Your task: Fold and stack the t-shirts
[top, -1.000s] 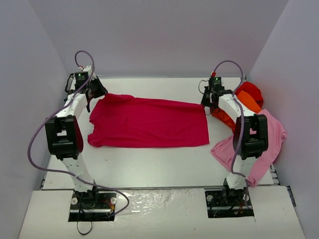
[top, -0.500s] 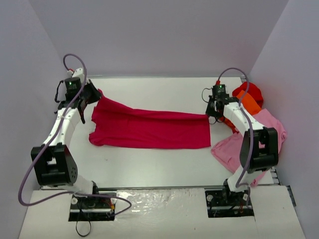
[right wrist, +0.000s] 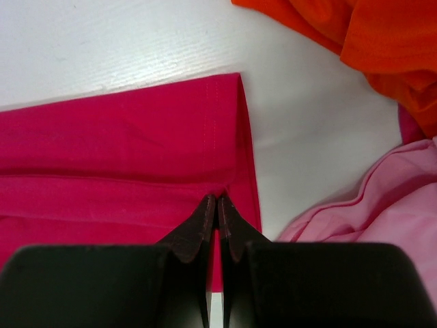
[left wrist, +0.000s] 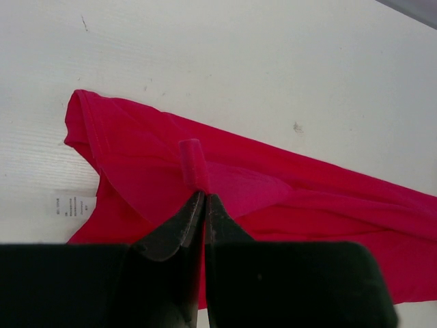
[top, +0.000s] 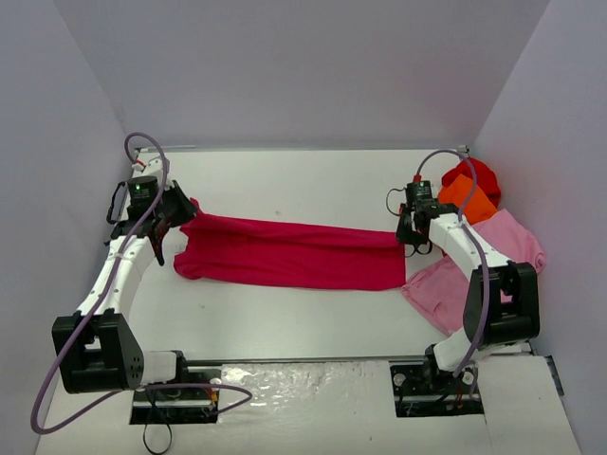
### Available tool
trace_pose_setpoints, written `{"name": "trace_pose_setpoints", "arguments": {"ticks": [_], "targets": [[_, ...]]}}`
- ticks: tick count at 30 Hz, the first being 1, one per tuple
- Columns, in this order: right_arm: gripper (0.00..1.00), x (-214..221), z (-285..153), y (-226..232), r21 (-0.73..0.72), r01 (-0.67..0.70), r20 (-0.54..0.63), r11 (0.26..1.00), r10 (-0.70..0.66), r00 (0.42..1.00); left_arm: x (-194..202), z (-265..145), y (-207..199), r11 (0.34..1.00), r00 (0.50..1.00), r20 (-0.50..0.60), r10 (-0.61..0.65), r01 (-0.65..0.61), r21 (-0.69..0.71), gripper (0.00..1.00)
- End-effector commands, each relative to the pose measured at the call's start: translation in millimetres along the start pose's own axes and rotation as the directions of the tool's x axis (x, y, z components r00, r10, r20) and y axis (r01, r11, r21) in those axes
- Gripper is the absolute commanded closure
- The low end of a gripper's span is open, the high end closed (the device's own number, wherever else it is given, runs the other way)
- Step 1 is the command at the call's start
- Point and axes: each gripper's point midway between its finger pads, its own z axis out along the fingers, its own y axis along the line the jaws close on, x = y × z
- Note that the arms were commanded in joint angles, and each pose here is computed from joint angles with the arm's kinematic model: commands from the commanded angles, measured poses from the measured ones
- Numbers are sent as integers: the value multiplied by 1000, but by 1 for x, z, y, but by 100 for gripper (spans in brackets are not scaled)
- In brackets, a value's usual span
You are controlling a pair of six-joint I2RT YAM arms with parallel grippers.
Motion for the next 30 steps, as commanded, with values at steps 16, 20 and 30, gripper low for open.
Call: {"name": "trace_pose_setpoints", "arguments": {"ticks": [16,20,30], "targets": [[50,-23,-34,1,11,-67,124,998,65,990,-35,-20,-21,999,994,101,37,-39,16,8],[45,-57,-51,42,-155,-60,184,986,89,979,-48,-33,-30,998,991,128,43,-48,33,3],[45,-74,-58,304,-795,182,191,578,-47,980,-34,-62,-42,996,992,124,21,-31,84,3]]}}
